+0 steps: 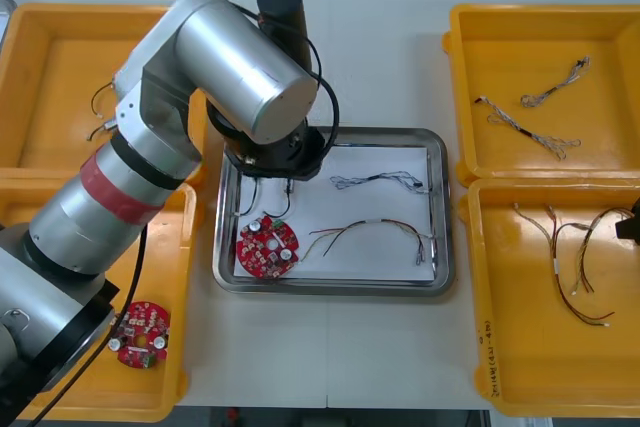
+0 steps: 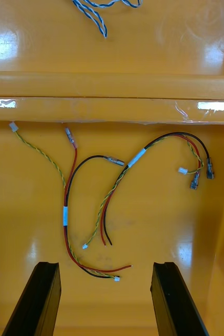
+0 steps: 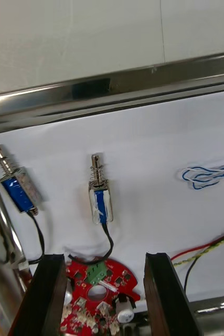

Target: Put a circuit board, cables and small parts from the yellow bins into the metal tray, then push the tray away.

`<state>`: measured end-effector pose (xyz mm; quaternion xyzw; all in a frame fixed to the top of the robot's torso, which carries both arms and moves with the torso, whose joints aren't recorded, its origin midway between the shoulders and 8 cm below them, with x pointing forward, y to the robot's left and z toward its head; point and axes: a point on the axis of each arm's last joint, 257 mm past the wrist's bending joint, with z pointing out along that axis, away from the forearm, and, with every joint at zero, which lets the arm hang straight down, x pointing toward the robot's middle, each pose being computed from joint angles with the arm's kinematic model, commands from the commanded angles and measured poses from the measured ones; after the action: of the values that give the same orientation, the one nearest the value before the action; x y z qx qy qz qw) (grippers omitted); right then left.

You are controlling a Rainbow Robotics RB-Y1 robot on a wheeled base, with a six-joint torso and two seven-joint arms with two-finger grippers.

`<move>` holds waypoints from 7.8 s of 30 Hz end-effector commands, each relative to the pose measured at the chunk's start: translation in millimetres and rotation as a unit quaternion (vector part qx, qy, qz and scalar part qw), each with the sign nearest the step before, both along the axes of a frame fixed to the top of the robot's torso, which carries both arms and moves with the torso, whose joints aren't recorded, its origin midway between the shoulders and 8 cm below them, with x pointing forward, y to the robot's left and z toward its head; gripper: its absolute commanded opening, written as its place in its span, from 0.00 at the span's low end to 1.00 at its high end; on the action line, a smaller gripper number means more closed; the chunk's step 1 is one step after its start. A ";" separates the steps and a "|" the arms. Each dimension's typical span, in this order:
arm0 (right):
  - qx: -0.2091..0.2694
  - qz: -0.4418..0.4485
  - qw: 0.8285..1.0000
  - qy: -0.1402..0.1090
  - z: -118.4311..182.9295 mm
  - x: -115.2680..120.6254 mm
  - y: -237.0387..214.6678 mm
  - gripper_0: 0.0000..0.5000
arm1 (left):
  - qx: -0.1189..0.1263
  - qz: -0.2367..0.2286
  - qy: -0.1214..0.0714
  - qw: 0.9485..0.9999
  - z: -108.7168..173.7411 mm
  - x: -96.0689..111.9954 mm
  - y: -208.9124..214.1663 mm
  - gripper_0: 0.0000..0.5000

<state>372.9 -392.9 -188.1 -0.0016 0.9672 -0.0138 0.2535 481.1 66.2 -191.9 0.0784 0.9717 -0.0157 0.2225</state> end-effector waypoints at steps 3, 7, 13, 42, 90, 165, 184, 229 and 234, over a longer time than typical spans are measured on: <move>0.003 -0.021 1.000 -0.006 1.8 -4.7 -1.2 1.00 | -0.040 0.050 -0.024 0.998 52.2 -2.1 33.8 0.87; 0.000 -0.024 1.000 -0.007 3.0 -4.8 -4.1 1.00 | -0.063 0.044 -0.044 0.996 77.8 -0.5 42.9 0.87; -0.006 -0.032 0.999 -0.008 4.1 -4.9 -9.9 1.00 | -0.090 0.036 -0.073 0.993 114.4 -2.4 63.2 0.86; -0.010 -0.029 1.000 -0.001 -1.5 -7.6 -6.0 1.00 | -0.046 0.066 -0.105 0.991 132.2 -23.4 206.8 0.87; -0.109 0.440 0.891 -0.007 60.5 11.5 245.6 1.00 | 0.034 0.123 0.008 0.992 38.9 -128.5 332.7 0.87; -0.275 0.645 0.712 0.025 -115.3 -29.1 395.0 1.00 | 0.033 0.118 0.009 0.992 37.9 -129.7 331.0 0.87; -0.281 0.637 0.718 0.016 -121.2 -18.1 396.1 0.46 | 0.033 0.118 0.009 0.992 37.9 -129.7 331.0 0.87; -0.342 0.633 0.694 -0.011 -79.0 32.7 376.3 0.00 | 0.033 0.118 0.009 0.992 37.9 -129.7 331.0 0.87; -0.346 0.627 0.697 -0.004 -75.9 45.7 373.5 0.00 | 0.033 0.118 0.009 0.992 37.9 -129.7 331.0 0.87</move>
<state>401.3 -17.0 -277.3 -0.6769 0.6932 -0.1616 0.1878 354.8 381.9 -168.9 -0.0728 0.9771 0.0067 0.1997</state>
